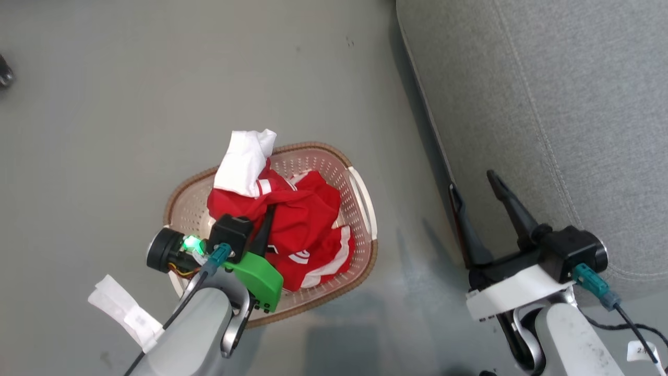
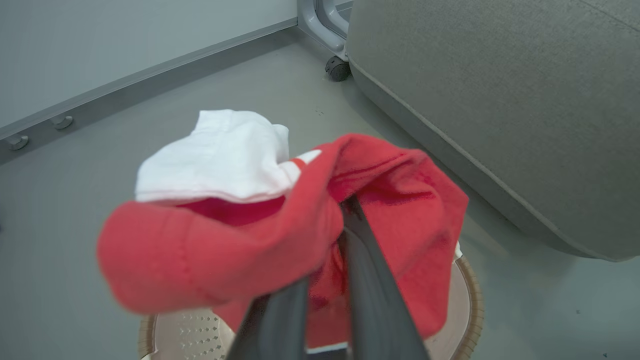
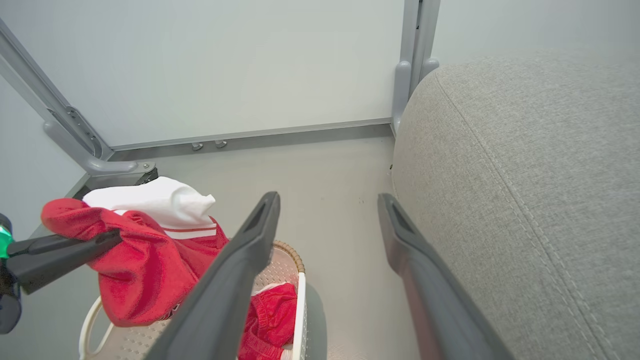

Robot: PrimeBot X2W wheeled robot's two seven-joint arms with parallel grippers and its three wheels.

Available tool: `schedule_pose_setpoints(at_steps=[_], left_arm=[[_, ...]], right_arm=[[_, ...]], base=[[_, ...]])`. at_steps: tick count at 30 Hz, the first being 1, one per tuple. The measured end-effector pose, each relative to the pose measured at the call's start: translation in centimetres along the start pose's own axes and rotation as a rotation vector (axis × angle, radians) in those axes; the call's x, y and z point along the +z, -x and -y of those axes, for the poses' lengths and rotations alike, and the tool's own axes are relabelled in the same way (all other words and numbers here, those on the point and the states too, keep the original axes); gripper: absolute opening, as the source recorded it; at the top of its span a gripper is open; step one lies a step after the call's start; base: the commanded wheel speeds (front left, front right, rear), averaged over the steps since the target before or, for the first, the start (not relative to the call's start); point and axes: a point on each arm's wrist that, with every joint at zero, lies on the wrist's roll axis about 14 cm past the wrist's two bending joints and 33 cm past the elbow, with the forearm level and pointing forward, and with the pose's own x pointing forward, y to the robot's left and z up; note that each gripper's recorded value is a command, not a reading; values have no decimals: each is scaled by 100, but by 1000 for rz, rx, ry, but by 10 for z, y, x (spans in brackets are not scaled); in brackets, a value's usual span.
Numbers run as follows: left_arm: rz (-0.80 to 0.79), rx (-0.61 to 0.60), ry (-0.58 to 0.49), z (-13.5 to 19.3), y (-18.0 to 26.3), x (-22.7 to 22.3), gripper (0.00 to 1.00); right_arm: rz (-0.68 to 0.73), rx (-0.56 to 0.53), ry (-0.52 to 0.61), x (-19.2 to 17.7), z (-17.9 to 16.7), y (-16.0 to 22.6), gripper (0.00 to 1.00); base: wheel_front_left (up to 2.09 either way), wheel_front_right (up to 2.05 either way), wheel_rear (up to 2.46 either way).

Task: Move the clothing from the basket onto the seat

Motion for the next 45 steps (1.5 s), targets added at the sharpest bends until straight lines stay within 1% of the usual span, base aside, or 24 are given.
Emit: schedule_pose_setpoints(at_steps=[4, 8, 13, 17, 21, 22, 28, 35, 38, 42, 45], left_arm=[[113, 28, 10, 8, 18, 43, 0], [225, 44, -3, 18, 40, 82, 0], [378, 41, -38, 33, 69, 133, 0], [476, 36, -67, 44, 93, 163, 0], [580, 34, -94, 53, 114, 194, 0], [625, 30, -105, 58, 124, 208, 0], [703, 16, -129, 67, 140, 231, 0], [709, -21, -133, 78, 137, 234, 0], [707, -40, -124, 83, 136, 233, 0], [703, -80, -82, 92, 135, 232, 0], [715, -109, -52, 98, 136, 236, 0]], right_arm=[[24, 29, -18, 13, -15, 19, 100], [54, 54, -26, 26, -27, 37, 100], [87, 100, -32, 37, -46, 58, 100], [114, 147, -31, 45, -63, 72, 100], [156, 184, -25, 58, -76, 79, 100], [175, 200, -21, 64, -81, 82, 100], [204, 228, -16, 73, -90, 86, 100], [219, 278, -4, 78, -107, 89, 100], [226, 317, -5, 80, -119, 90, 100], [220, 377, 8, 79, -137, 89, 100], [205, 393, 23, 75, -141, 85, 100]], base=[[0, 0, 0], [0, 0, 0], [0, 0, 0], [0, 0, 0], [0, 0, 0], [0, 0, 0], [0, 0, 0], [0, 0, 0], [0, 0, 0], [0, 0, 0], [0, 0, 0]])
